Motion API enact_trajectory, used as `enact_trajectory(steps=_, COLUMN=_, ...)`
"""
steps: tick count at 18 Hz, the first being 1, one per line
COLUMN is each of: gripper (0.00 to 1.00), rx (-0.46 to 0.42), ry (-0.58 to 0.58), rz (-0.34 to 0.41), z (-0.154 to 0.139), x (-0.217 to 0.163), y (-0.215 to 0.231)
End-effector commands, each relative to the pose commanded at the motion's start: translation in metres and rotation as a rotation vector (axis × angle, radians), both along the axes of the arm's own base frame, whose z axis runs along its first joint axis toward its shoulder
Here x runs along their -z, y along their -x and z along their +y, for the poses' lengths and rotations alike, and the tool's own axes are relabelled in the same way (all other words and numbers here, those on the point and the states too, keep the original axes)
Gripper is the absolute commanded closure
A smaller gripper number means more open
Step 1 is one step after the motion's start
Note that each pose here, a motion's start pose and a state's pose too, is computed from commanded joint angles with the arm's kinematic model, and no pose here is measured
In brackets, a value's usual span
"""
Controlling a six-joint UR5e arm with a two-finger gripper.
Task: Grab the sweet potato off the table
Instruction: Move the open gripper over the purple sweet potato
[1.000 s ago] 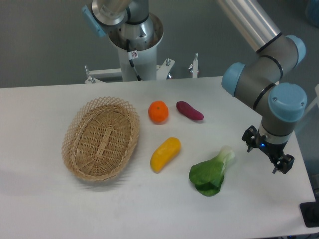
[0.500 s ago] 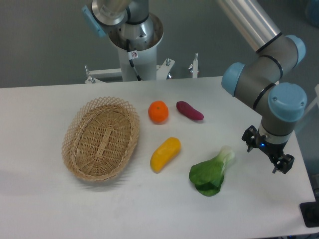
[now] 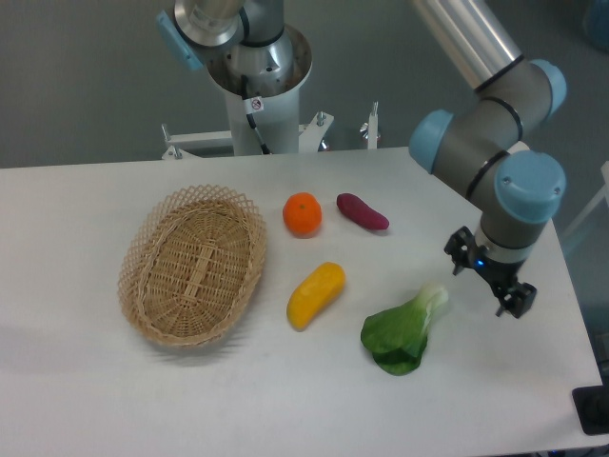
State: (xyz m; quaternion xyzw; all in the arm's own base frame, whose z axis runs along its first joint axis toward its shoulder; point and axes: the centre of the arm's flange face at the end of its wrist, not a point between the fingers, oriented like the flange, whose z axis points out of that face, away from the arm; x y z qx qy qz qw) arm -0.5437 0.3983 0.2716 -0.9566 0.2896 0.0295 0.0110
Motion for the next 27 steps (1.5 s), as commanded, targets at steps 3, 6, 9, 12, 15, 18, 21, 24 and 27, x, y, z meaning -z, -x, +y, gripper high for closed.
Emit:
enact_trajectory(steps=3, gripper=0.00, rx=0.013, ry=-0.036, rz=-0.034, z=-0.005, x=0.002, y=-0.016)
enact_trajectory(steps=6, gripper=0.00, rx=0.099, ry=-0.020, rz=-0.062, z=-0.018, x=0.011, y=-0.038)
enact_trajectory(steps=9, gripper=0.00, rx=0.195, ry=-0.008, rz=-0.088, z=-0.038, x=0.019, y=-0.052)
enact_trajectory(steps=12, gripper=0.00, rx=0.308, ry=0.002, rz=-0.134, z=-0.061, x=0.039, y=-0.066)
enact_trajectory(steps=15, gripper=0.00, rx=0.337, ry=0.006, rz=-0.157, z=-0.070, x=0.045, y=-0.083)
enact_trajectory(steps=18, gripper=0.00, rx=0.340, ry=0.011, rz=-0.188, z=-0.074, x=0.057, y=-0.094)
enact_trajectory(steps=21, gripper=0.00, rx=0.344, ry=0.010, rz=-0.206, z=-0.075, x=0.063, y=-0.104)
enact_trajectory(steps=24, gripper=0.00, rx=0.356, ry=0.009, rz=-0.226, z=-0.078, x=0.069, y=-0.115)
enact_trajectory(steps=27, gripper=0.00, rx=0.395, ry=0.010, rz=-0.246, z=-0.084, x=0.075, y=-0.129)
